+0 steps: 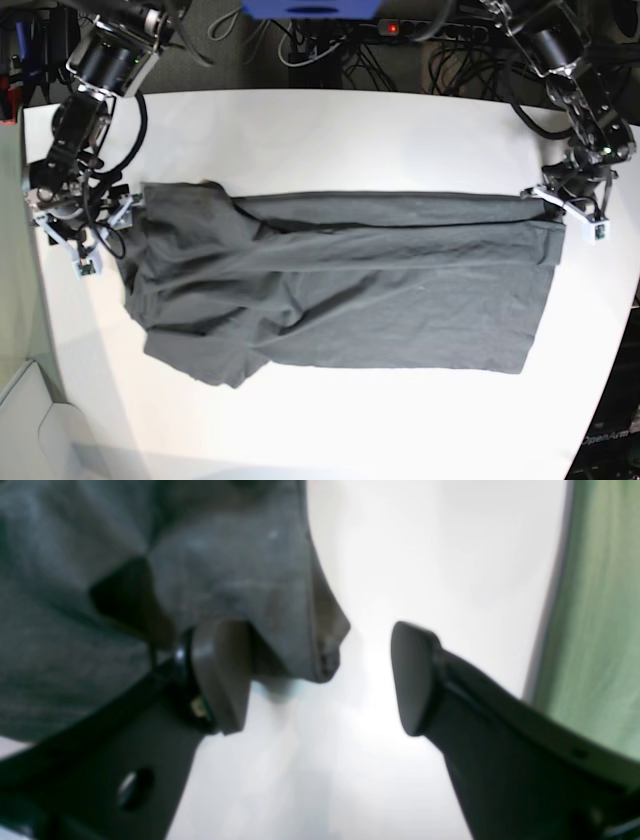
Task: Layout the t-shirt on the table in an organized manner, then fold the t-shirt properly
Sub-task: 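Grasp the corners of the folded edge with both grippers, then lift the folded shirt with both grippers and pull it toward the arms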
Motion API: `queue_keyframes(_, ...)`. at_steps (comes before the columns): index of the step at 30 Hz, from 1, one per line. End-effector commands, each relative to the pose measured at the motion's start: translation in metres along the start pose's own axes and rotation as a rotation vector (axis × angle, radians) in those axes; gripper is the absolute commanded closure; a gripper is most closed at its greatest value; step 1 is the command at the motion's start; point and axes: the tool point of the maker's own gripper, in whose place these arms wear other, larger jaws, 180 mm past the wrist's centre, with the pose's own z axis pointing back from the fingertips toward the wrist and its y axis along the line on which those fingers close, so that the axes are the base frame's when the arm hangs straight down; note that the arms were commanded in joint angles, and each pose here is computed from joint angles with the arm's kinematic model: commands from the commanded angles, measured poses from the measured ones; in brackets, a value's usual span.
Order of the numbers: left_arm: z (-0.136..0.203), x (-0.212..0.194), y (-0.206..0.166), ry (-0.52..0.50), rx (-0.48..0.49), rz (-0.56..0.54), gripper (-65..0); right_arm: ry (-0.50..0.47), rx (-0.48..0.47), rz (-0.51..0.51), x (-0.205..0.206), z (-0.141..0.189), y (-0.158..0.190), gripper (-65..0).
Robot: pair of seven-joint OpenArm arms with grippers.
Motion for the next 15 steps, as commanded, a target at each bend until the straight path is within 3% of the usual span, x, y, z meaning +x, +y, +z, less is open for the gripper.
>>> queue_keyframes(1,0.002,0.017,0.003,-0.047,0.007,-0.005,-0.6,-0.044,-0.023,0.000,0.015,0.004,-0.010,-35.3)
queue_keyframes(5,0.002,0.017,0.003,-0.046,0.008,-0.006,-0.6,-0.101,0.001,-0.020,0.023,0.005,-0.005,-22.3)
queue_keyframes(10,0.003,0.017,0.005,-0.045,0.010,-0.008,-0.6,-0.098,0.006,-0.021,0.021,0.004,-0.003,-6.0)
queue_keyframes(12,0.003,0.018,0.006,-0.046,0.010,-0.009,-0.6,-0.089,0.005,-0.020,0.019,0.004,-0.003,-2.1)
queue_keyframes(15,0.005,0.019,0.007,-0.048,0.017,-0.018,-0.6,-0.070,0.005,-0.012,0.009,0.005,-0.002,-1.3)
